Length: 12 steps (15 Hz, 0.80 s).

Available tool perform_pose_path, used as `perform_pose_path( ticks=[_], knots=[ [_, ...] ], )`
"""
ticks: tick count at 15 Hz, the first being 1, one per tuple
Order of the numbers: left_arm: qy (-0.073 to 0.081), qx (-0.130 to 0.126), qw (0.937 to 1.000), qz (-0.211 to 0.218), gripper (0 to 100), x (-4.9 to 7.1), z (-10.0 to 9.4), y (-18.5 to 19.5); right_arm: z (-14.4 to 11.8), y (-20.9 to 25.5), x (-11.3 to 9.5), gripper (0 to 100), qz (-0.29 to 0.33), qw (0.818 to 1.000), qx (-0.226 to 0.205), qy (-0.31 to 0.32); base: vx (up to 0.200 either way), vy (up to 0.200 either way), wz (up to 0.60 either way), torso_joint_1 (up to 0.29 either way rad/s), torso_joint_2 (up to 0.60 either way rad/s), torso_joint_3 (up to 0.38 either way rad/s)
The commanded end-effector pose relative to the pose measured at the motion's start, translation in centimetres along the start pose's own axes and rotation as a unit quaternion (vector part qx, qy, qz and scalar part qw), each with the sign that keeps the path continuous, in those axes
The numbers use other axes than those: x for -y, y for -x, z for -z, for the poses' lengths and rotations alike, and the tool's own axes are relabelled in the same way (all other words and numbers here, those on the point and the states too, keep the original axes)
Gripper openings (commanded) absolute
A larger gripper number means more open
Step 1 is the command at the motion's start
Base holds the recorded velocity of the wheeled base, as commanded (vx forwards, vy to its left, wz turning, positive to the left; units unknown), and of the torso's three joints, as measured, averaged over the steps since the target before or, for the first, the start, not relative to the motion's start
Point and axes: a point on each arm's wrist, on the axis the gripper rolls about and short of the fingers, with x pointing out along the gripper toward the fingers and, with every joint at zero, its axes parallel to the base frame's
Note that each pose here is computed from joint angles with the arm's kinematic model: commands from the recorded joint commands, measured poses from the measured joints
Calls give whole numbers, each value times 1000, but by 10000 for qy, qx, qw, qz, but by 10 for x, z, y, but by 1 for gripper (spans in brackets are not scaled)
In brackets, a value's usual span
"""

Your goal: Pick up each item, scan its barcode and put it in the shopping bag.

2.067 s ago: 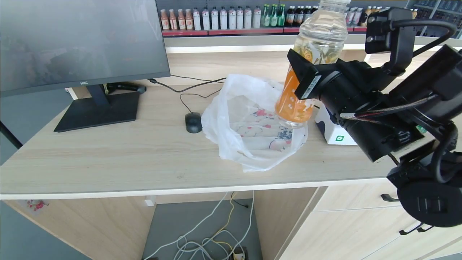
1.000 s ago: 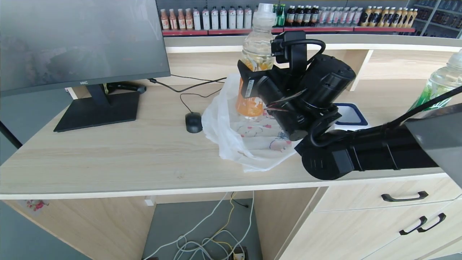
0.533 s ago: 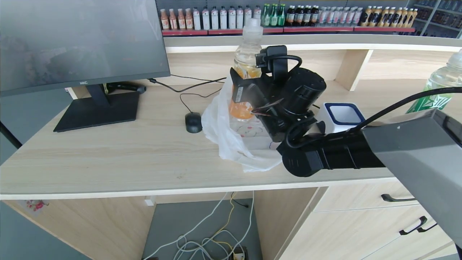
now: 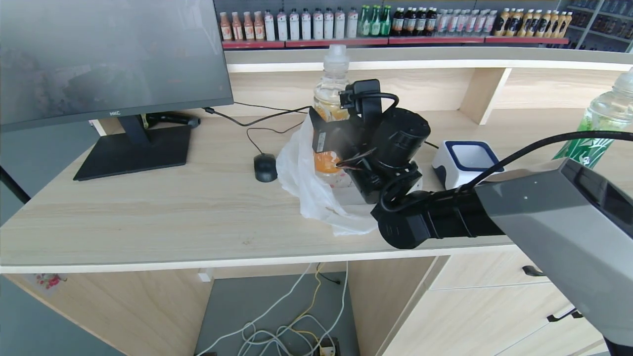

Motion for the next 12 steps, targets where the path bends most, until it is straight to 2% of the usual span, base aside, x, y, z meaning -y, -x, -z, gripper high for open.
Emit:
perform_pose_path(
  ticks=[1,12],
  knots=[
    [-2,0,10000,-2,100,0,0,0,4,0,0,0,-1,10000,-39,14,0,0,0,0,0,0],
    [-2,0,10000,-2,100,0,0,0,26,3,-8,0,-79,9996,-266,44,0,0,0,0,0,0]
  ],
)
